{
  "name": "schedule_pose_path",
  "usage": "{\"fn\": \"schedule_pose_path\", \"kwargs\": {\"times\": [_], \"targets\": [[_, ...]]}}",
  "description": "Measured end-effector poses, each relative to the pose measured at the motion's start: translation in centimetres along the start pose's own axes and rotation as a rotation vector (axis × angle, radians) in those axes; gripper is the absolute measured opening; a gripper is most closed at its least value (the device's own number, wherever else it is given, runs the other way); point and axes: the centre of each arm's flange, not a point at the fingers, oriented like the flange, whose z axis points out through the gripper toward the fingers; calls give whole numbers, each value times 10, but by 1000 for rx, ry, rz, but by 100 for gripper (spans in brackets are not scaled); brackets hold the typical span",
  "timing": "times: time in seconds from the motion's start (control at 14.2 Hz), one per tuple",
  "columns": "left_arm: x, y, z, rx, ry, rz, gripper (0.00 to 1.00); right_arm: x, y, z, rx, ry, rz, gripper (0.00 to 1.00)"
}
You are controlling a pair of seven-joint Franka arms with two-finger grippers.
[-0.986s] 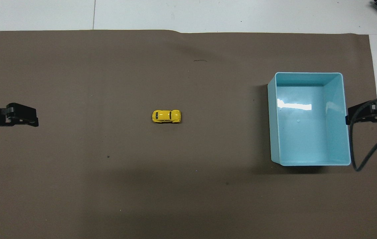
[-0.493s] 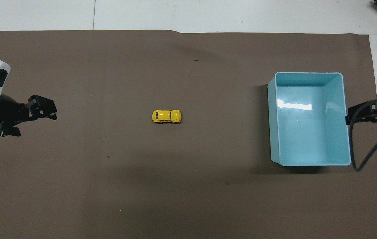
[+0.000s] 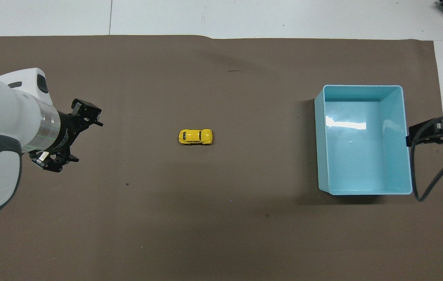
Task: Wind up and store yellow beetle car
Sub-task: 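Reach the left gripper toward the yellow toy car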
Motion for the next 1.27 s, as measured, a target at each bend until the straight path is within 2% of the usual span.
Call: {"fn": "schedule_pose_path", "kwargs": {"times": [0.35, 0.49, 0.77, 1.13, 1.27], "targets": [[-44, 35, 47, -62, -23, -346, 100, 0, 0, 0, 0, 0, 0, 100], [-56, 44, 71, -57, -32, -427, 100, 0, 0, 0, 0, 0, 0, 100], [-98, 62, 127, -54, -45, -475, 100, 0, 0, 0, 0, 0, 0, 100], [-106, 74, 153, -54, -49, -475, 100, 0, 0, 0, 0, 0, 0, 100], [-126, 76, 173, -39, -52, -481, 100, 0, 0, 0, 0, 0, 0, 100]]}}
